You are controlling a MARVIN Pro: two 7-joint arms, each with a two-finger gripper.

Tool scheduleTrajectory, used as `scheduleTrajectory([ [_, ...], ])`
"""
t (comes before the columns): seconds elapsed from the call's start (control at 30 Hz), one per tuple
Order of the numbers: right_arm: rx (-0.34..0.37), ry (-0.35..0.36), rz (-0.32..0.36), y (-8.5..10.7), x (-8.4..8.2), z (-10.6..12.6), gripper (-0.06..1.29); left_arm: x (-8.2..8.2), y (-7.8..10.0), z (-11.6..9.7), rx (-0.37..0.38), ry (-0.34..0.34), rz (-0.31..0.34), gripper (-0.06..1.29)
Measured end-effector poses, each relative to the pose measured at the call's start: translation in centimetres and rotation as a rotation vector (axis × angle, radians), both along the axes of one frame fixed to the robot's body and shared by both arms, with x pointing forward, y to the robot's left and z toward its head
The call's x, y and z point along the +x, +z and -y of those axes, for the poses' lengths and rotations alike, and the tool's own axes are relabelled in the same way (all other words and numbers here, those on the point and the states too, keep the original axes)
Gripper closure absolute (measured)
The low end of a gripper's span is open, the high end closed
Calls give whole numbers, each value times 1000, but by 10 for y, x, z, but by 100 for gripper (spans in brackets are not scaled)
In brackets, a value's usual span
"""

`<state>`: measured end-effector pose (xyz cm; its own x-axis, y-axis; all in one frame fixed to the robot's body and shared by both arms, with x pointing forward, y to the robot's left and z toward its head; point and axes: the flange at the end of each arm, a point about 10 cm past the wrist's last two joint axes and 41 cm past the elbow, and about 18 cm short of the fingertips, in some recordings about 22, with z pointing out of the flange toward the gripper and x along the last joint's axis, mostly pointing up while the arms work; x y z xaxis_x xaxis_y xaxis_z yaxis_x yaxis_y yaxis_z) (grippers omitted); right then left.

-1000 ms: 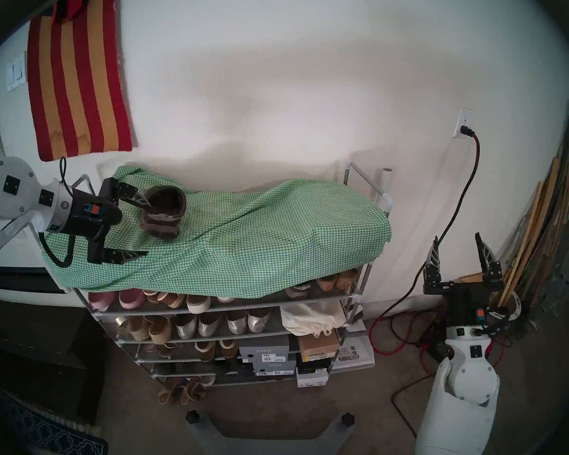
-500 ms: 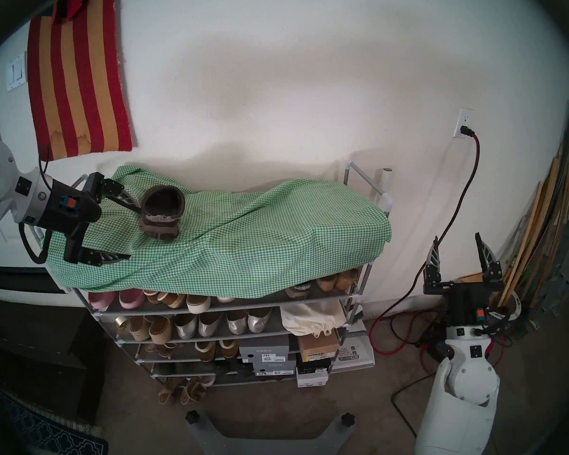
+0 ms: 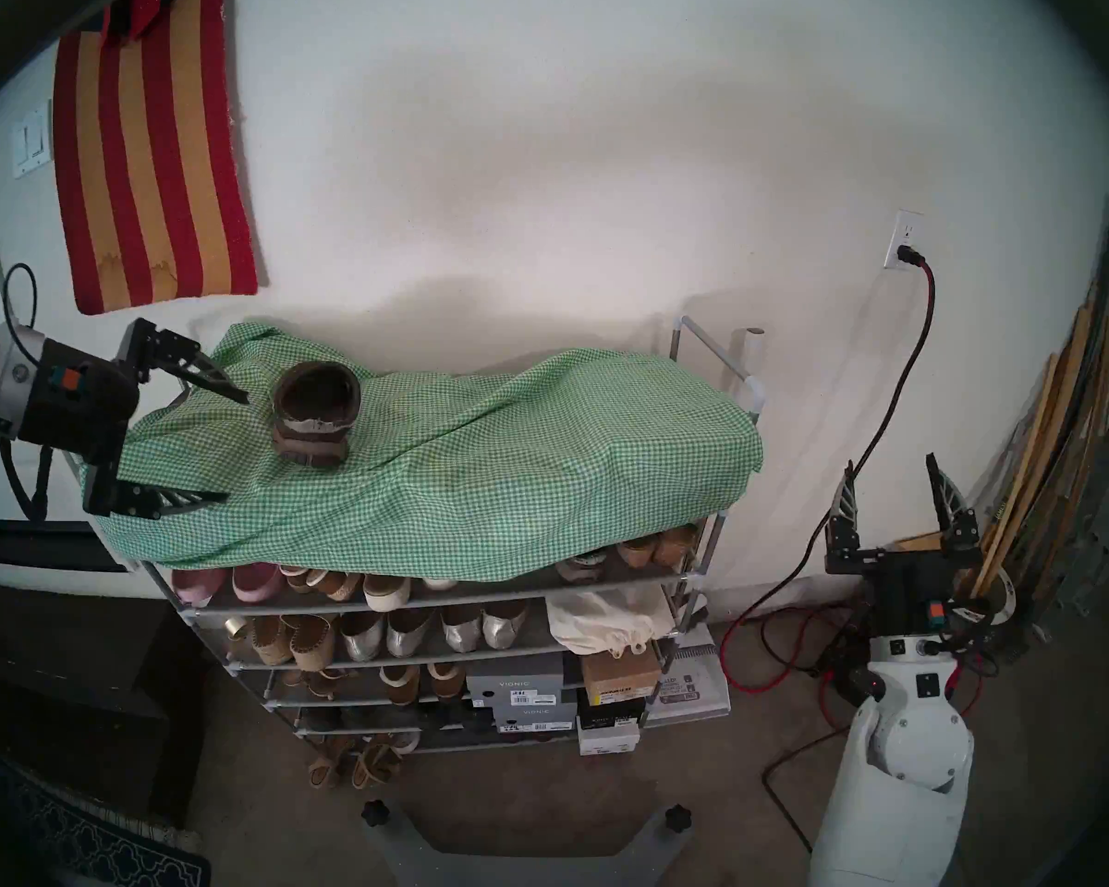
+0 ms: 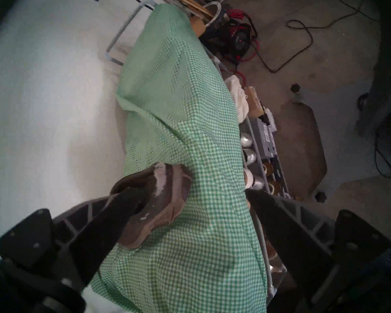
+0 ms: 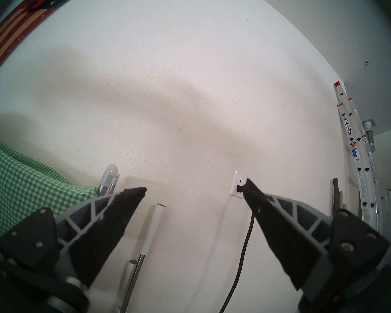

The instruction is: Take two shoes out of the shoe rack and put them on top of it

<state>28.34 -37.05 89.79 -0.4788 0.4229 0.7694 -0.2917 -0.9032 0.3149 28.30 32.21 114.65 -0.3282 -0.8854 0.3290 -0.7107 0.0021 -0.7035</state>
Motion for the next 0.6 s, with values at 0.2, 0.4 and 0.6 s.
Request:
scheduleTrajectory([
  [0.2,0,0,0,0,0,0,-1,-12,24,-12,-114,66,117,-4],
  [0.4,0,0,0,0,0,0,-1,-13,18,-21,-180,162,170,-4],
  [0.6,0,0,0,0,0,0,-1,-8,-16,-20,-235,230,127,-4],
])
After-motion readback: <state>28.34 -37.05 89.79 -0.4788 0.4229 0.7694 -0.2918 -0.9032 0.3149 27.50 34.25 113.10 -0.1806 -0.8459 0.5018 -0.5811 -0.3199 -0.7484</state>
